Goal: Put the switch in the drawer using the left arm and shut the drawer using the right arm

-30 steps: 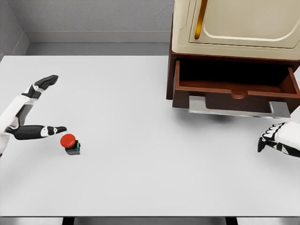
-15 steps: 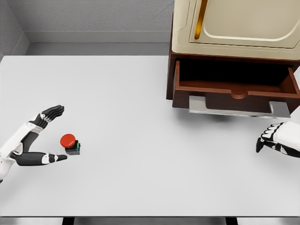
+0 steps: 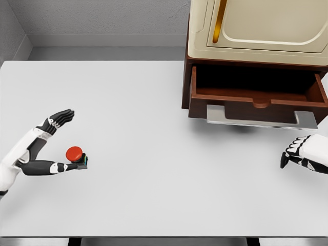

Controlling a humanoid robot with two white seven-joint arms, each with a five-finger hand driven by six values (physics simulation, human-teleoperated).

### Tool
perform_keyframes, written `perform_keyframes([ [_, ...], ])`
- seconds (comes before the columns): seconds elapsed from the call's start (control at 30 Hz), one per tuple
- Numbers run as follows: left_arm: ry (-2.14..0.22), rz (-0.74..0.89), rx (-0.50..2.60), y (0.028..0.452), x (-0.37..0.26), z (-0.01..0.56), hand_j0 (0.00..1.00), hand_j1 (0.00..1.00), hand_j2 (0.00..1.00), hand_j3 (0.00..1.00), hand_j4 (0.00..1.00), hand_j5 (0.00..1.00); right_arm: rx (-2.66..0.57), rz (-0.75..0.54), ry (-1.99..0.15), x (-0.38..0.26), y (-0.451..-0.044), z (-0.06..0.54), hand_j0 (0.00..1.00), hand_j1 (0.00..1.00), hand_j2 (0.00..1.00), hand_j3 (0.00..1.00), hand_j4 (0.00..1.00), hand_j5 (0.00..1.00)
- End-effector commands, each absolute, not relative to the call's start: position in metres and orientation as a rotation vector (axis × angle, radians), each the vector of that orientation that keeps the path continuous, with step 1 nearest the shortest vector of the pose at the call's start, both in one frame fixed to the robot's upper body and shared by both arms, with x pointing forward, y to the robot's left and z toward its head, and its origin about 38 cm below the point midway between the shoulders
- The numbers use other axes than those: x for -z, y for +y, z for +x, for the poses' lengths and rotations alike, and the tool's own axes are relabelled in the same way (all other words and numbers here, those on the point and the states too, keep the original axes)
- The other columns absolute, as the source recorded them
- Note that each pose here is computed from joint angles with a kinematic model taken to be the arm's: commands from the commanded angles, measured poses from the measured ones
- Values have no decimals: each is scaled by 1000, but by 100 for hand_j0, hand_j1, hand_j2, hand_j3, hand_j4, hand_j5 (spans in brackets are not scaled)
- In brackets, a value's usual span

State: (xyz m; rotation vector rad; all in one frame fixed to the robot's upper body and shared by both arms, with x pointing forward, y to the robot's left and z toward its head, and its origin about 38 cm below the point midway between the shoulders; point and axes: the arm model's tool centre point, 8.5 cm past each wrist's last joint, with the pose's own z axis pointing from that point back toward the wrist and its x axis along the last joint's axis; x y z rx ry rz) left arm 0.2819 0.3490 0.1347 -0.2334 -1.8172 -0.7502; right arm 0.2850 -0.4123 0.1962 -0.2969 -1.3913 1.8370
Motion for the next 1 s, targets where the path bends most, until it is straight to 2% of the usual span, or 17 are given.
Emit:
perform_keyframes([
  [0.0, -1789, -232, 736, 349, -131, 283, 100, 100, 100, 100, 100, 100, -1836, -298, -1389, -198, -413, 286, 44, 44, 44, 44, 44, 44],
  [0.47, -1548, -197, 737, 348, -101, 285, 100, 100, 100, 100, 100, 100, -1845, -298, -1380, -199, -414, 286, 45, 45, 45, 45, 45, 45],
  [0.97, -1509, -127, 750, 353, -84, 294, 100, 100, 100, 100, 100, 100, -1859, -300, -1368, -202, -415, 286, 43, 43, 43, 43, 43, 43],
])
